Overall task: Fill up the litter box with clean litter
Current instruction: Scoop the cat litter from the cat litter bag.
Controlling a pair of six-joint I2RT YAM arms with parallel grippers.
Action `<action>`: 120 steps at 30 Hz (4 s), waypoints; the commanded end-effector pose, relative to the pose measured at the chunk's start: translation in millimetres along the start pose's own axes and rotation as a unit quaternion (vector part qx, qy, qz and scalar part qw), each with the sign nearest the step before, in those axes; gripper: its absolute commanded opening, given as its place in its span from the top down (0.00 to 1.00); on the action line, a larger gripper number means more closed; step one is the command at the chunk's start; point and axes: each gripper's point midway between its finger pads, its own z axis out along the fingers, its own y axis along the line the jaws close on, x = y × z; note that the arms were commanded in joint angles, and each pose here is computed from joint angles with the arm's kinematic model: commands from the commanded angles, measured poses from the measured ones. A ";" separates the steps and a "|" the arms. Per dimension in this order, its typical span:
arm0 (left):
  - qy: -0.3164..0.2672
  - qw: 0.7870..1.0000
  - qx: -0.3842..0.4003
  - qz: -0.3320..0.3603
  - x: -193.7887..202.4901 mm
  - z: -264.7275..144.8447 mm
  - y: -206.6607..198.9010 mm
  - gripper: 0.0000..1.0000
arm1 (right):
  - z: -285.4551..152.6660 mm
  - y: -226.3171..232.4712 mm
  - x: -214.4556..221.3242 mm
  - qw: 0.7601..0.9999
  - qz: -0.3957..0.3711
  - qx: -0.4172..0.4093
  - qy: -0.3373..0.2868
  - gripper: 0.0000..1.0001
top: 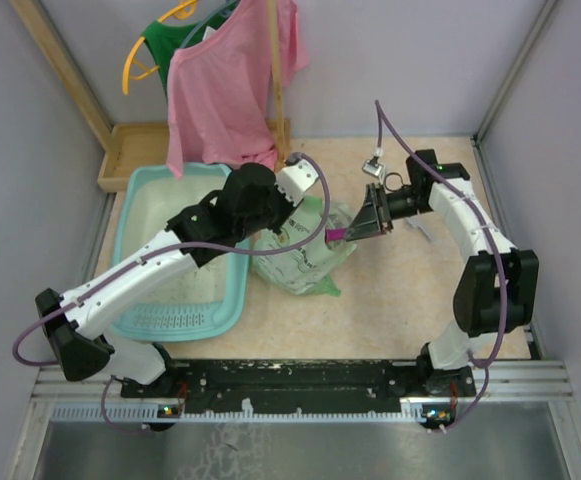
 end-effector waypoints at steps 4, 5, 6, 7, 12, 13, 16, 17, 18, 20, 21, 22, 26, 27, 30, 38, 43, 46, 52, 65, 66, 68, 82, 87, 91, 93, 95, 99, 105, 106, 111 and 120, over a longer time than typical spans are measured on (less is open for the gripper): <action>-0.184 0.980 -0.050 -0.055 -99.3 -42.2 33.7 0.99 | -20.7 21.4 7.5 0.999 -0.025 -0.037 -0.028 1.00; -0.186 0.980 -0.051 -0.056 -100.5 -43.6 34.4 0.98 | -22.7 20.3 7.0 0.999 -0.025 -0.036 -0.031 1.00; -0.188 0.979 -0.052 -0.058 -101.5 -45.1 35.5 0.97 | -24.2 19.2 6.8 0.998 -0.024 -0.036 -0.035 1.00; -0.190 0.979 -0.054 -0.059 -102.0 -46.6 36.6 0.96 | -25.5 17.9 6.3 0.998 -0.025 -0.034 -0.037 1.00; -0.197 0.976 -0.058 -0.067 -103.4 -54.3 39.7 0.92 | -31.0 14.6 4.7 0.998 -0.025 -0.031 -0.046 1.00; -0.198 0.976 -0.057 -0.068 -103.7 -55.6 39.6 0.92 | -32.1 14.1 4.4 0.998 -0.025 -0.030 -0.047 1.00; -0.200 0.975 -0.056 -0.074 -102.7 -58.5 39.9 0.92 | -36.1 12.1 2.9 0.998 -0.024 -0.028 -0.053 1.00; -0.200 0.975 -0.056 -0.075 -101.9 -58.9 39.7 0.91 | -38.0 11.6 1.9 0.998 -0.023 -0.027 -0.057 1.00; -0.200 0.975 -0.057 -0.076 -101.7 -59.7 39.9 0.90 | -39.5 11.2 0.9 0.998 -0.023 -0.026 -0.059 1.00; -0.199 0.975 -0.057 -0.077 -99.9 -59.8 39.7 0.88 | -42.6 9.8 -1.1 0.997 -0.024 -0.021 -0.064 1.00; -0.199 0.975 -0.057 -0.077 -100.0 -59.9 40.1 0.87 | -43.9 9.5 -1.8 0.997 -0.024 -0.020 -0.067 1.00; -0.197 0.976 -0.057 -0.077 -98.9 -59.2 39.6 0.86 | -45.2 8.9 -2.4 0.997 -0.023 -0.019 -0.069 1.00; -0.197 0.976 -0.052 -0.077 -98.8 -57.7 37.3 0.83 | -47.3 7.0 -2.1 0.997 -0.020 -0.014 -0.072 1.00; -0.197 0.976 -0.051 -0.076 -98.8 -57.6 37.1 0.83 | -47.6 7.1 -1.9 0.997 -0.020 -0.014 -0.072 1.00; -0.194 0.977 -0.053 -0.074 -97.6 -57.2 37.6 0.81 | -48.7 8.5 -1.9 0.997 -0.020 -0.014 -0.074 1.00; -0.194 0.976 -0.057 -0.075 -97.6 -56.4 38.9 0.80 | -56.1 18.2 -4.0 0.996 -0.017 -0.027 -0.081 1.00; -0.196 0.976 -0.061 -0.076 -98.9 -56.5 40.3 0.80 | -62.7 20.9 -6.0 0.995 -0.017 -0.029 -0.096 1.00; -0.196 0.976 -0.064 -0.074 -99.2 -57.0 41.9 0.79 | -65.4 22.7 -5.6 0.994 -0.020 -0.026 -0.101 1.00; -0.199 0.975 -0.070 -0.073 -100.3 -57.9 44.3 0.79 | -70.6 26.9 -3.1 0.993 -0.026 -0.019 -0.112 1.00; -0.194 0.976 -0.075 -0.066 -98.5 -55.0 45.2 0.78 | -81.0 36.5 2.5 0.990 -0.033 -0.009 -0.137 1.00; -0.194 0.976 -0.076 -0.066 -98.3 -54.6 45.4 0.78 | -81.8 36.9 2.7 0.990 -0.033 -0.008 -0.139 1.00; -0.194 0.976 -0.076 -0.066 -98.0 -55.0 45.7 0.78 | -83.2 37.0 3.9 0.989 -0.031 -0.006 -0.143 1.00; -0.192 0.977 -0.073 -0.063 -98.2 -52.3 44.7 0.78 | -84.8 32.4 9.7 0.988 -0.011 -0.012 -0.156 1.00; -0.192 0.977 -0.074 -0.064 -97.0 -53.2 44.8 0.78 | -83.4 31.8 9.4 0.986 -0.003 -0.024 -0.162 1.00; -0.189 0.977 -0.075 -0.065 -94.0 -53.3 45.2 0.78 | -85.7 36.1 8.0 0.987 -0.017 -0.015 -0.161 1.00; -0.188 0.977 -0.075 -0.064 -93.0 -52.4 44.6 0.78 | -86.4 37.0 8.9 0.987 -0.025 -0.005 -0.156 1.00; -0.188 0.977 -0.074 -0.063 -93.0 -51.1 43.9 0.78 | -87.6 37.6 8.9 0.988 -0.024 0.002 -0.154 1.00; -0.188 0.978 -0.070 -0.059 -94.0 -48.9 43.0 0.78 | -89.2 38.7 7.3 0.988 -0.024 0.010 -0.151 1.00; -0.188 0.978 -0.068 -0.060 -93.0 -49.7 42.3 0.78 | -90.0 39.1 7.2 0.988 -0.027 0.014 -0.151 1.00; -0.188 0.978 -0.068 -0.061 -92.9 -50.1 42.3 0.78 | -90.5 39.3 6.5 0.988 -0.028 0.014 -0.153 1.00; -0.187 0.978 -0.067 -0.064 -91.0 -51.6 41.9 0.78 | -95.4 39.9 2.9 0.986 -0.028 0.017 -0.161 1.00; -0.185 0.979 -0.063 -0.065 -88.0 -50.2 39.7 0.78 | -98.8 30.0 5.9 0.987 -0.027 0.045 -0.153 1.00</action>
